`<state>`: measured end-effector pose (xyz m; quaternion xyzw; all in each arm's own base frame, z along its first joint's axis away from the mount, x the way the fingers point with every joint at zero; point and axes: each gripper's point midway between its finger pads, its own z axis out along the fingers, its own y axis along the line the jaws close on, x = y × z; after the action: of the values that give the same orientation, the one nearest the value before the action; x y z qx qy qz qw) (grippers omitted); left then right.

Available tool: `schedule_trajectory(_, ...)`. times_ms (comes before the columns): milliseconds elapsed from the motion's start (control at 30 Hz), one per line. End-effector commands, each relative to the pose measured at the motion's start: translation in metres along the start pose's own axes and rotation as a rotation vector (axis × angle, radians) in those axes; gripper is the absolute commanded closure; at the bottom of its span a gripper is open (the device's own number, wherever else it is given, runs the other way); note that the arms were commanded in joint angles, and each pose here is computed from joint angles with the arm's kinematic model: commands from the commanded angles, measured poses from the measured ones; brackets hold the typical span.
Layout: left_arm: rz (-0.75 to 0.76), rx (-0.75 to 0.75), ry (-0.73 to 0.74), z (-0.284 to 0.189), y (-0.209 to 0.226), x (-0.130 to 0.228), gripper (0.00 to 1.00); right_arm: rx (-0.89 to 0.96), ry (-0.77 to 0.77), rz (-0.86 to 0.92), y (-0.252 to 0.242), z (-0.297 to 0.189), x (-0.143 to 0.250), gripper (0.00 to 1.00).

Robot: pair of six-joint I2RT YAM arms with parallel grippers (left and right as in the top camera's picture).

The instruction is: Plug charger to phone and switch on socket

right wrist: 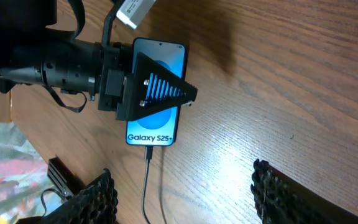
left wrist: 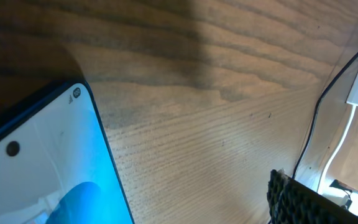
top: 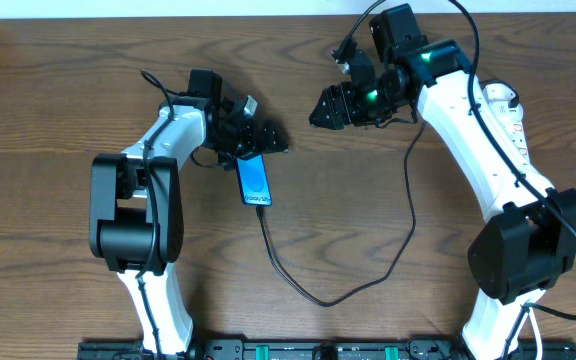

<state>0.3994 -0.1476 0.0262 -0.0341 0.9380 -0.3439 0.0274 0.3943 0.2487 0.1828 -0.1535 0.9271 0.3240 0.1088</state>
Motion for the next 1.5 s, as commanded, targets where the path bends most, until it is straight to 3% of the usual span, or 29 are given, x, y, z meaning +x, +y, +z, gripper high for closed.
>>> schedule_trajectory(0, 0.052, -0.034, -0.003, 0.004, 0.009, -0.001, 0.07, -0.005, -0.004, -0.033, 0.008, 0.000, -0.002, 0.31)
schedule_trajectory(133, 0.189, 0.117, 0.021, 0.003, -0.016, 0.005, 0.00, -0.005, -0.004, -0.033, 0.008, 0.000, -0.002, 0.31)
schedule_trajectory(333, 0.253, 0.239, 0.029, -0.001, -0.036, 0.009, 0.02, -0.005, -0.004, -0.033, 0.008, 0.000, -0.002, 0.31)
schedule_trajectory(800, 0.251, 0.272, 0.032, -0.002, -0.042, 0.011, 0.01, -0.004, 0.000, -0.030, 0.007, 0.000, -0.001, 0.31)
schedule_trajectory(933, 0.247, 0.272, 0.032, -0.002, -0.042, 0.011, 0.28, -0.004, 0.001, -0.030, 0.008, 0.000, -0.001, 0.31)
schedule_trajectory(1233, 0.244, 0.259, 0.031, -0.002, -0.040, 0.010, 0.51, -0.004, 0.001, -0.030, 0.008, 0.000, 0.000, 0.31)
schedule_trajectory(1267, 0.244, 0.255, 0.031, -0.001, -0.039, 0.010, 0.51, -0.004, 0.001, -0.030, 0.008, 0.000, 0.000, 0.31)
schedule_trajectory(1367, 0.244, 0.209, 0.027, 0.000, -0.031, 0.008, 0.24, -0.004, 0.001, -0.030, 0.008, 0.000, 0.000, 0.32)
schedule_trajectory(1467, 0.244, 0.174, 0.024, 0.002, -0.026, 0.007, 0.17, -0.004, 0.001, -0.030, 0.008, 0.000, 0.000, 0.31)
